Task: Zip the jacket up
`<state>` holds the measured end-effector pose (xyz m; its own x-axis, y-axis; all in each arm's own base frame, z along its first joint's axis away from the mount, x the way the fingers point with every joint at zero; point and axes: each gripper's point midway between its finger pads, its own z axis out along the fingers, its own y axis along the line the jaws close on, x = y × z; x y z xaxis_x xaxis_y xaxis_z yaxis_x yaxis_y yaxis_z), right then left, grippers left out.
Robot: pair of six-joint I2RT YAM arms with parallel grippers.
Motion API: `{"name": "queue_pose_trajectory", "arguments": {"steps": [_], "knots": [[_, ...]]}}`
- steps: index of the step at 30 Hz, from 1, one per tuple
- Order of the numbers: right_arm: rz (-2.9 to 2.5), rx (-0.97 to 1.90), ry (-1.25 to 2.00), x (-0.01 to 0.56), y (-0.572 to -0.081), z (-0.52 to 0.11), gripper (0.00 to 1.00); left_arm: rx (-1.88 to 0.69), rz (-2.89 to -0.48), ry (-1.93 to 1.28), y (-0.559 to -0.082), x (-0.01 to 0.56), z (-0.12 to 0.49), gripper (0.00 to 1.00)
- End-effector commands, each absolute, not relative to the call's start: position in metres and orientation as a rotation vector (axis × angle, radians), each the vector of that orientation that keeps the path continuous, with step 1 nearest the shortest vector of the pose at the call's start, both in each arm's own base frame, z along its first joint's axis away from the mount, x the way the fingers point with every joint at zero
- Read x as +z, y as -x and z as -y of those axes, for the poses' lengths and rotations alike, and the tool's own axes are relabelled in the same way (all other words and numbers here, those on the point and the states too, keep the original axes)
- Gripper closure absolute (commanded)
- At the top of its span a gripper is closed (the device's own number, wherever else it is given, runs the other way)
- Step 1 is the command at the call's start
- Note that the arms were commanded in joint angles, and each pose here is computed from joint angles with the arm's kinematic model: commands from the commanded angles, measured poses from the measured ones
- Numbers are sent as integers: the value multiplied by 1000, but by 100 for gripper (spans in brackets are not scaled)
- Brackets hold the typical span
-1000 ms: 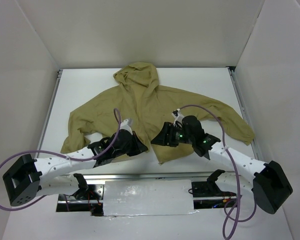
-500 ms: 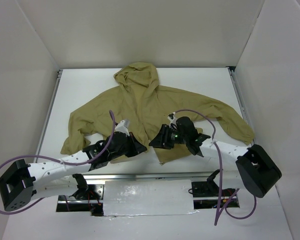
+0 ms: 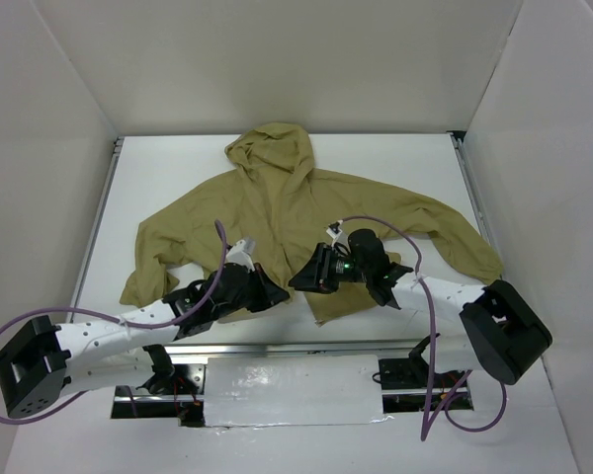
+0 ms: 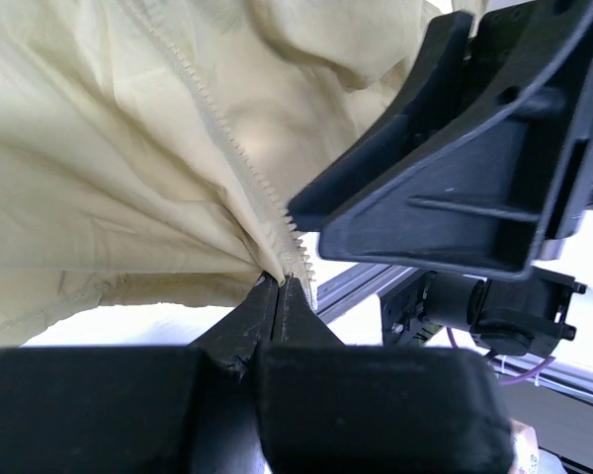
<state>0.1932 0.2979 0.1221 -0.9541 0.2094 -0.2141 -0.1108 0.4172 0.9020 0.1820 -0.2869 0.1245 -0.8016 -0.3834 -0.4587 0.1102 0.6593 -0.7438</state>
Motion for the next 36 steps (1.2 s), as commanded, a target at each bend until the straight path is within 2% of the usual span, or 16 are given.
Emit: {"name": "queue_pose_trajectory", "arguments": {"steps": [1,6,16,24,27,28,29,31,35,36], "knots": [[-2317,1650,-44,139,-192,-305,57,-1121,-2204,193,-185,138,289,100],[-2339,1647,-63,135,-192,-305,62,-1121,-2196,198,-185,139,287,100],[-2401,1569,-141,122,-190,-302,53,-1103,-2172,192,-188,145,284,100],[-2395,1715,-136,124,-183,-320,54,-1141,-2185,158,-184,142,292,100],[-2402,1699,-128,124,-186,-324,63,-1139,-2191,152,-182,140,291,100],[-2397,1694,-130,125,-187,-324,72,-1136,-2193,154,-183,139,291,100],[-2391,1686,-125,126,-187,-324,76,-1129,-2198,153,-183,138,290,100],[-2396,1639,-135,125,-189,-321,81,-1122,-2203,152,-182,138,289,97],[-2385,1530,-91,125,-194,-314,89,-1089,-2235,143,-181,133,287,80],[-2402,1503,-87,122,-193,-311,92,-1085,-2240,129,-180,132,287,71]]}}
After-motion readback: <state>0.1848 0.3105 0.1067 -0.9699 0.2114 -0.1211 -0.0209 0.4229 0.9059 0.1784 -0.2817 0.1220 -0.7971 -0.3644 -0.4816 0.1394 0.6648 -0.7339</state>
